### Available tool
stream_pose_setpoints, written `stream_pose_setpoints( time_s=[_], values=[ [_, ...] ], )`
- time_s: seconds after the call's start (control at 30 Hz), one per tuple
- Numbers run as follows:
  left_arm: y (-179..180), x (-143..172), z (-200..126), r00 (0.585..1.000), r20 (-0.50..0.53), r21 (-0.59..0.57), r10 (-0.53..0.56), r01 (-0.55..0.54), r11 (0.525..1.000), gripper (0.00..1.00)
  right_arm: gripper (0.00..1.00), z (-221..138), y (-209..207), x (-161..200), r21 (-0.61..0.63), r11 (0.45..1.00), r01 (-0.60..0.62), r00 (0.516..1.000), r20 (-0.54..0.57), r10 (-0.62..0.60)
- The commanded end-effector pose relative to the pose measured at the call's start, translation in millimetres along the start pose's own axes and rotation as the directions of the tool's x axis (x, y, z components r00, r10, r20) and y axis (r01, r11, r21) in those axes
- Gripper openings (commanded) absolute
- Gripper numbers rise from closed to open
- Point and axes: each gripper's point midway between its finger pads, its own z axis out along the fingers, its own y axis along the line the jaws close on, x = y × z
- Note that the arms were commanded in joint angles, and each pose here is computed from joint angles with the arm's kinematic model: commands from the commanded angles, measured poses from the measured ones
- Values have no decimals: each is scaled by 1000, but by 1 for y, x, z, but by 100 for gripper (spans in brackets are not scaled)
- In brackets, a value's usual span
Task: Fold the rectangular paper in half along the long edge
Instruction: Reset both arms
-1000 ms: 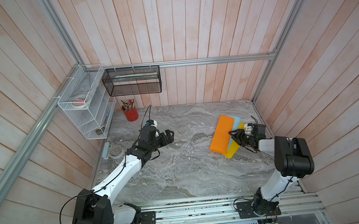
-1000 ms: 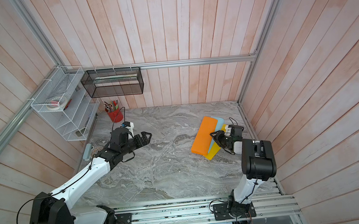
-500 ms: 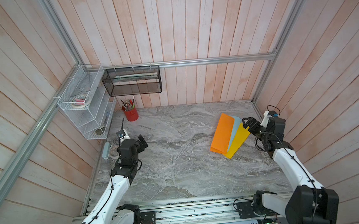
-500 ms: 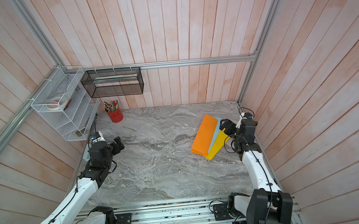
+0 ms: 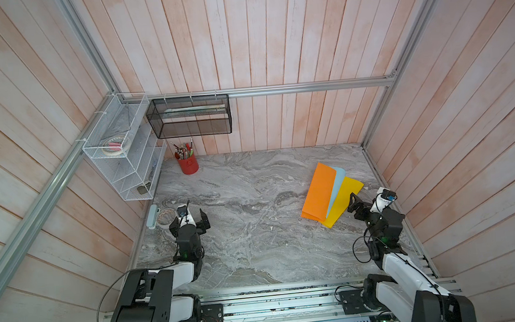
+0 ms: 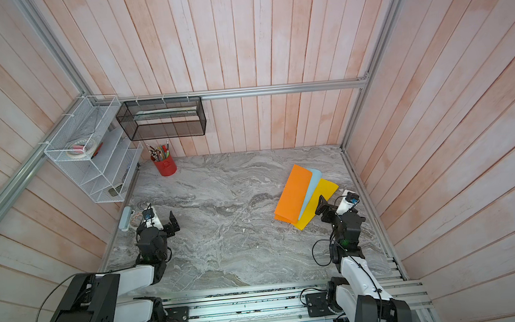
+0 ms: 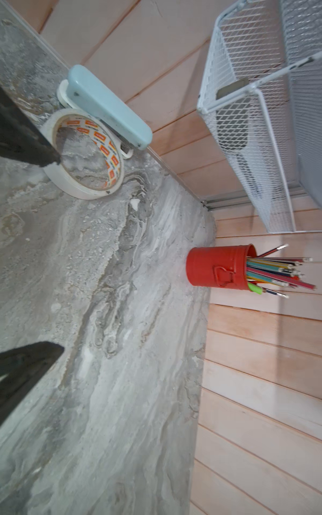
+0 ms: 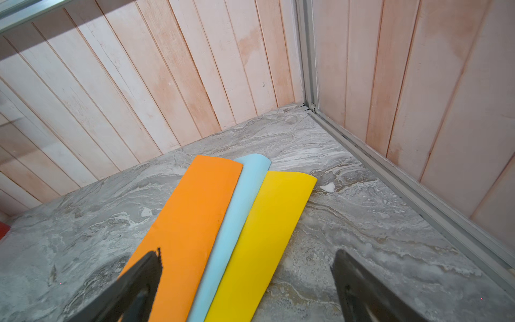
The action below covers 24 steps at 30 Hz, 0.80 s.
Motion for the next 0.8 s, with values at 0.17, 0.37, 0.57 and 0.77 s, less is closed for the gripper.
stream_pose_setpoints(
  time_s=[0.17,0.37,0.57,0.77],
  values=[
    [-7,-20,14,987,155,85,-32,19,996,100,98,14,-8,-12,22,996,85,984,158,-87],
    [-15,-11,32,999,52,119,-12,5,993,100,98,12,4,-3,-41,985,171,967,200,-159],
    [-13,-13,31,997,73,112,-16,7,994,100,98,19,2,4,-16,984,180,967,187,-174],
    [-15,-13,30,997,73,116,-9,0,993,100,98,49,12,14,-20,972,234,968,99,-231]
  ],
)
